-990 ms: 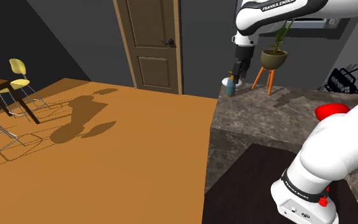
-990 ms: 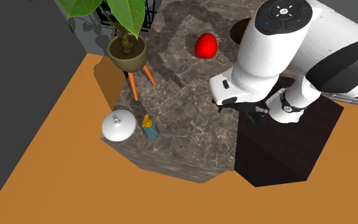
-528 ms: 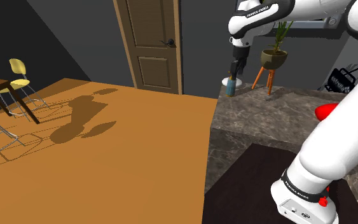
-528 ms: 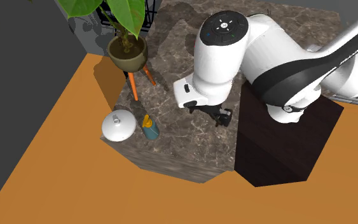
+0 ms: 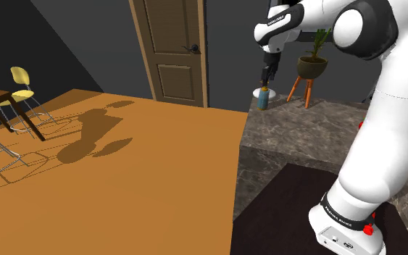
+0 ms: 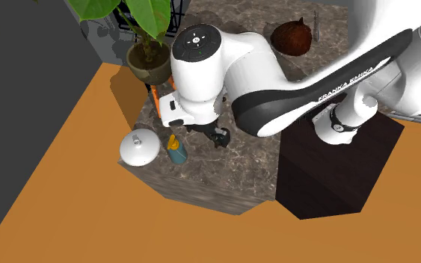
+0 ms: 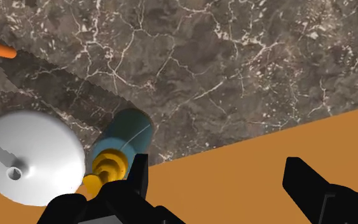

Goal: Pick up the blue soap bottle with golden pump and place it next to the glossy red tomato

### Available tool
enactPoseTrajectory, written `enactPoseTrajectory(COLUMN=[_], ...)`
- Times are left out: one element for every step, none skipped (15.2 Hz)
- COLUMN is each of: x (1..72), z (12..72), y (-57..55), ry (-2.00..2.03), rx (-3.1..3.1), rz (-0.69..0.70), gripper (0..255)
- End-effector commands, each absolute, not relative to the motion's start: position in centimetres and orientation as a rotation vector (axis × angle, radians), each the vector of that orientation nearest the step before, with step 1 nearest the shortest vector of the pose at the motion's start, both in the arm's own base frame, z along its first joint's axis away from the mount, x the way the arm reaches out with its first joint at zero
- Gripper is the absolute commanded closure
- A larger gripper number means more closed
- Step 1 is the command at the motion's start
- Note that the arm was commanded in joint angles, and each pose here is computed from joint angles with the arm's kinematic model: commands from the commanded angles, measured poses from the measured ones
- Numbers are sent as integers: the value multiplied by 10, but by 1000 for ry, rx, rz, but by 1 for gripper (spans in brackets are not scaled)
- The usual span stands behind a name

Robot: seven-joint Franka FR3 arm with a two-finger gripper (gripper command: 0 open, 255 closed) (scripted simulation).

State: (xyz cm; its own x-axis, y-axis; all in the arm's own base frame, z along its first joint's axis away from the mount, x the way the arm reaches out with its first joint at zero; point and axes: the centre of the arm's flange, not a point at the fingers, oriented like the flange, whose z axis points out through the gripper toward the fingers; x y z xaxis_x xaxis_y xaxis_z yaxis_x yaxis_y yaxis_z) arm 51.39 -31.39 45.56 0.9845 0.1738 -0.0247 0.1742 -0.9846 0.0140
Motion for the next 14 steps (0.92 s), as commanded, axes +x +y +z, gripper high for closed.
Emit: enactPoseTrajectory(x=[530, 538, 545, 552, 560, 567, 572, 572, 572, 572, 572, 572, 572, 572], z=[450, 448, 446, 444, 442, 440, 439, 434, 429, 423, 418, 413, 408, 402], y=[-332, -341, -351, -361, -370, -380, -387, -387, -387, -388, -388, -388, -389, -389], ry=[279, 281, 283, 285, 287, 288, 290, 290, 290, 290, 290, 290, 290, 290], rx=[3100, 3094, 3088, 3082, 3076, 3070, 3066, 3066, 3066, 3066, 3066, 3066, 3066, 3066], rz=[-30, -27, -24, -21, -19, -16, -14, -14, -14, -14, -14, -14, -14, -14], gripper=[0, 0, 0, 0, 0, 0, 0, 0, 0, 0, 0, 0, 0, 0])
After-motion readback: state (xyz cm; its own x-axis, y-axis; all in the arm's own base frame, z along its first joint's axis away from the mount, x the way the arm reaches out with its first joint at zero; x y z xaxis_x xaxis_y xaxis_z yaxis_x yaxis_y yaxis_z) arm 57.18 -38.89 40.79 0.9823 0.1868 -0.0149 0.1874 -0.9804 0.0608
